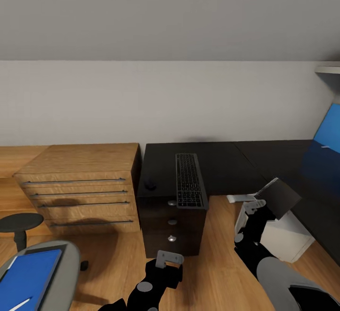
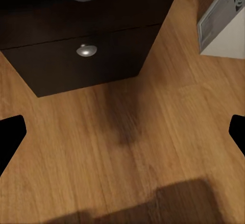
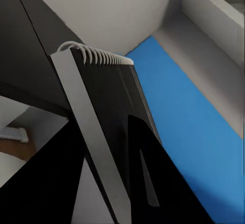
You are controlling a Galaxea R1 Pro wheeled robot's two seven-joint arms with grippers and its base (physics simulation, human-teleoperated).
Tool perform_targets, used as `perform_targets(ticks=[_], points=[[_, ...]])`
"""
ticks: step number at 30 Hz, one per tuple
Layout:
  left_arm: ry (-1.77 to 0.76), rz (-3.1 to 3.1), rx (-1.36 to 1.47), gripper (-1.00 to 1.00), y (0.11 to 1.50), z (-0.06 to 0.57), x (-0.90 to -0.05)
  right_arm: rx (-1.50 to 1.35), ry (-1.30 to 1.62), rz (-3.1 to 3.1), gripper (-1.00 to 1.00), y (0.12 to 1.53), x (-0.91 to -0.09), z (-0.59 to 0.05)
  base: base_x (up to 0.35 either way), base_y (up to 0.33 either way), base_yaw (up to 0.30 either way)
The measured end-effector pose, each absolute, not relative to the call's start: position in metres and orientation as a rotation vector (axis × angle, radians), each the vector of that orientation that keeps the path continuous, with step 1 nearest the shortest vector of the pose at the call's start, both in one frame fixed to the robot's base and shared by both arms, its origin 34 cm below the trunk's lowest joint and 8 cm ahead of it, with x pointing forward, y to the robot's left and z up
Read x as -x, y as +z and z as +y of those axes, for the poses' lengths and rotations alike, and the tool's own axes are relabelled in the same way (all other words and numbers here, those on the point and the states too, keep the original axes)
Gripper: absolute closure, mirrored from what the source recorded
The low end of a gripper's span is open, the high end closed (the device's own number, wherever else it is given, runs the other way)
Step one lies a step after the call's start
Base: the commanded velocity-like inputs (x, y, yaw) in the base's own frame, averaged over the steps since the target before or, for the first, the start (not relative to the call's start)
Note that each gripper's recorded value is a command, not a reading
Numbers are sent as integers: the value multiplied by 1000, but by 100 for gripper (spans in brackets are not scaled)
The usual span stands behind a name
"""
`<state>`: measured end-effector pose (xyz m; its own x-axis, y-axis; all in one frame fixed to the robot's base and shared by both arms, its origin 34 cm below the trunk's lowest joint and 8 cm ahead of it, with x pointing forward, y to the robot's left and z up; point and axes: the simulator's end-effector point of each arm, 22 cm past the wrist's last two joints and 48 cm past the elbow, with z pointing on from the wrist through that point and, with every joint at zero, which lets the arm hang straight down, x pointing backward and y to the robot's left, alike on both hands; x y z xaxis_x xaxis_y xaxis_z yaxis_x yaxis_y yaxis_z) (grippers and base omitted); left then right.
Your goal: In the bedroom, organize the workspace by keeping the computer under the desk, ensuring the monitor is on the desk, placing the keyboard on the desk next to the monitor, placing the mouse on the desk next to the keyboard, moving the folder from the swivel chair onto the desk next to the mouse, stacking the notebook on top of the folder with the pen on top of the notebook, and positioning the swivel chair next to the desk.
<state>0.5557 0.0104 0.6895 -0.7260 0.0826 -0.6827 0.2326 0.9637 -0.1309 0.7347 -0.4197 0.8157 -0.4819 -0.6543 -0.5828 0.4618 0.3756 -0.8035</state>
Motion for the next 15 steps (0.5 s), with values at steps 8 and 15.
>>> perform_targets(ticks=[8,15], points=[[-269,2381,-220,-100,689,10,-555,232,-1343,1511,100,817,-726,-410,0,0,0],[-269,2381,-220,-100,689,10,-555,277,-1308,1342,100,836,-722,-389,0,0,0]])
